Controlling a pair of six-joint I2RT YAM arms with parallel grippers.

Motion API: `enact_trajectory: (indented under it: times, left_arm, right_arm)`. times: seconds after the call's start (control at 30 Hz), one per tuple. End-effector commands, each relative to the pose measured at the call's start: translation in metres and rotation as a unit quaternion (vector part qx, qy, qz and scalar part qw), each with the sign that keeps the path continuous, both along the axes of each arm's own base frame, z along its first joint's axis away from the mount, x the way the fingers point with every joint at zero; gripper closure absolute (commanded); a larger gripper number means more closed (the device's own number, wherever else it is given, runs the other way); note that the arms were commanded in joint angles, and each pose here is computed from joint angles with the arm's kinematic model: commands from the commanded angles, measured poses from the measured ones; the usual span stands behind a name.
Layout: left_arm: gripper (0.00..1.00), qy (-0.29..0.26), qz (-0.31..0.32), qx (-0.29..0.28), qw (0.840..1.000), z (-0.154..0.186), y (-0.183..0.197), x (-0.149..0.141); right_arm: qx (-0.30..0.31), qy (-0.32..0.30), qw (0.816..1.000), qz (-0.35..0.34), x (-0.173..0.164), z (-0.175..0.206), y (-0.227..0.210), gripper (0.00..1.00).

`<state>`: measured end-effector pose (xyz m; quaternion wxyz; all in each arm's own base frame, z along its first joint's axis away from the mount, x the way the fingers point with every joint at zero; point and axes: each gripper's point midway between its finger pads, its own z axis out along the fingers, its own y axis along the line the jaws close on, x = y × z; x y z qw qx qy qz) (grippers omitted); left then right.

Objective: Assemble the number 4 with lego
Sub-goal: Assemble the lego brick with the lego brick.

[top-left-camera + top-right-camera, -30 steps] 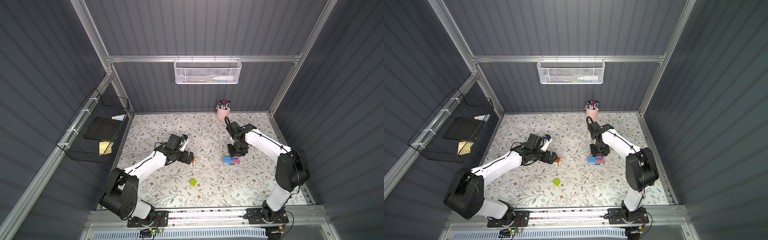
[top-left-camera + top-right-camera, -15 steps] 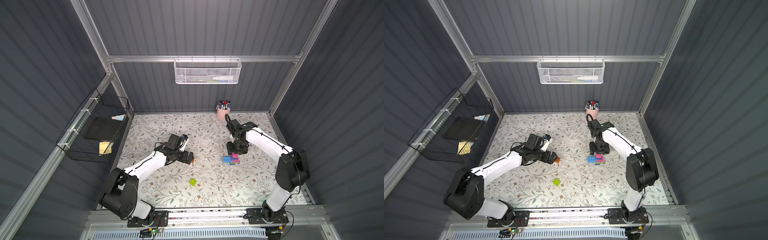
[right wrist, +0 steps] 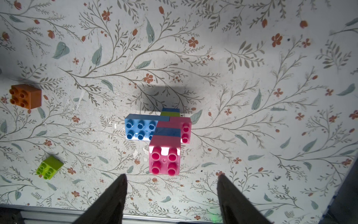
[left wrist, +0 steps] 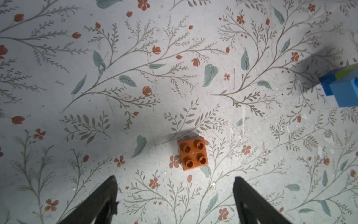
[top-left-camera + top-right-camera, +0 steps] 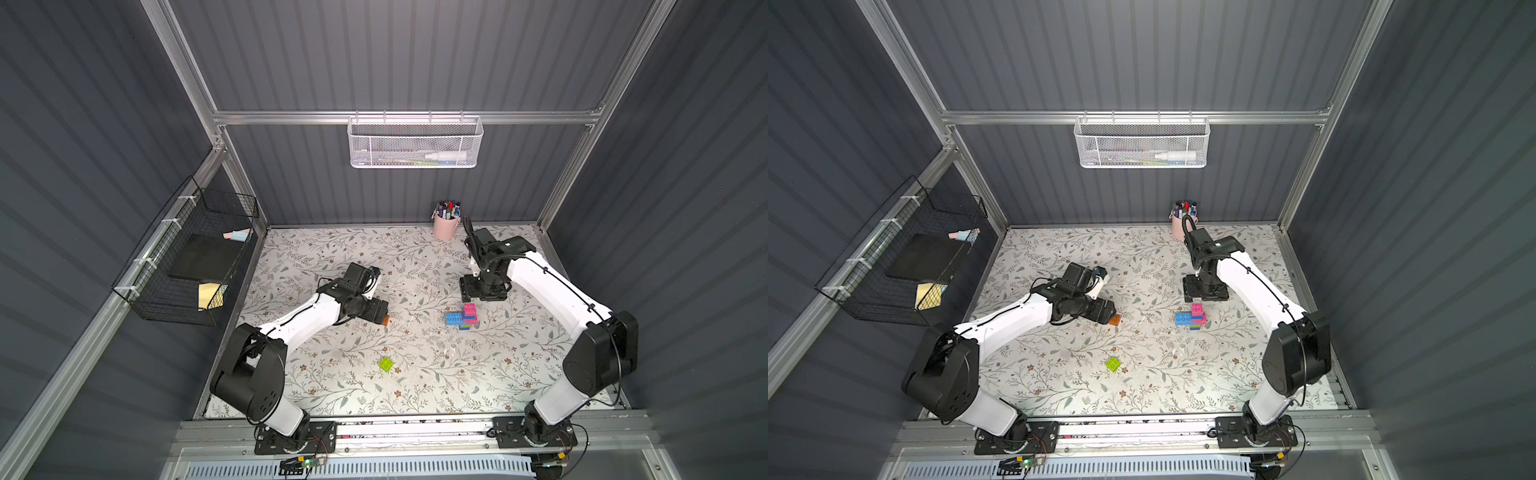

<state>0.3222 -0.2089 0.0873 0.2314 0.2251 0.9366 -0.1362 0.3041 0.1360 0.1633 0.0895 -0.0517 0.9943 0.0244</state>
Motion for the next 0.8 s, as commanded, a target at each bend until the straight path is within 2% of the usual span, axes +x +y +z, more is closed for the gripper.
enact_trajectory:
  times: [0.0, 0.3, 0.77]
  left_arm:
    - [0.19, 0.027, 0.001, 0.035, 0.999, -0.011, 0.002, -0.002]
    - [0.22, 0.050, 0.004, 0.064, 0.997, -0.022, -0.015, -0.004]
    - [0.43, 0.092, 0.043, 0.103, 0.989, -0.041, -0.017, -0.009]
  right_arm:
    - [0.018, 0.000, 1.000, -0.008, -0.004, 0.012, -0.008, 0.25]
    - [0.040, -0.002, 0.999, -0.019, -0.003, 0.011, -0.016, 0.25]
    - [0.072, -0.003, 0.997, -0.041, -0.001, 0.006, -0.025, 0.25]
